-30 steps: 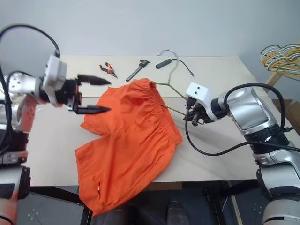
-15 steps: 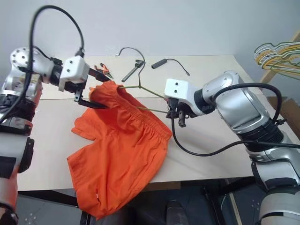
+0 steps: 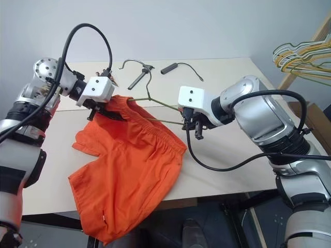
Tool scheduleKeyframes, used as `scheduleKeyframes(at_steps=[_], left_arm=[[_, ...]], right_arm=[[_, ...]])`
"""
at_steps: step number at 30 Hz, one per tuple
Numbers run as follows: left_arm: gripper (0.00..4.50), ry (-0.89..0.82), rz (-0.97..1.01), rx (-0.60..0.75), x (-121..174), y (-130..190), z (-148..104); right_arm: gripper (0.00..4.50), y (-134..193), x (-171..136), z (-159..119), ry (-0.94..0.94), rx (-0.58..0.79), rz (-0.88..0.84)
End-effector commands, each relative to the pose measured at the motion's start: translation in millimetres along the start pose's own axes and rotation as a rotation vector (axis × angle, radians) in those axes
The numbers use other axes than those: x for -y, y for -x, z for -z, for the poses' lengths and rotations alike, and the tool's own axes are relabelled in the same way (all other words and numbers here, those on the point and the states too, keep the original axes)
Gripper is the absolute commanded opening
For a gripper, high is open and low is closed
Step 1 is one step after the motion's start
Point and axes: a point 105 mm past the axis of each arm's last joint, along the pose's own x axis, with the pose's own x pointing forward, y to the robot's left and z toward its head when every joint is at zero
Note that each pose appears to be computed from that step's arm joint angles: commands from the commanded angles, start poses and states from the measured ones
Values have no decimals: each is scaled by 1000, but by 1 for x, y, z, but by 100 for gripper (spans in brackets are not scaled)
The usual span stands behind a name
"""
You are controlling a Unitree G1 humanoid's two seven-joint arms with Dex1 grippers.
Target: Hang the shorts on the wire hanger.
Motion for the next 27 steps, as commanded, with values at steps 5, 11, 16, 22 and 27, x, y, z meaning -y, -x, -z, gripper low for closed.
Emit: scheduleKeyframes(at_steps=[5, 11, 16, 22, 27], left_arm=[[1, 20, -40, 60, -3, 7, -6], [1, 125, -83, 153, -5, 11, -6], [1, 175, -98, 164, 1, 14, 1], [1, 192, -105, 159, 6, 16, 7], [1, 193, -113, 158, 5, 19, 6]], right_arm=[[0, 11, 3, -9, 70, 7, 58], [153, 34, 16, 14, -52, -2, 176], [316, 73, 25, 45, -238, 24, 327], [443, 91, -2, 89, -434, 89, 343], [443, 42, -43, 99, -588, 225, 228]])
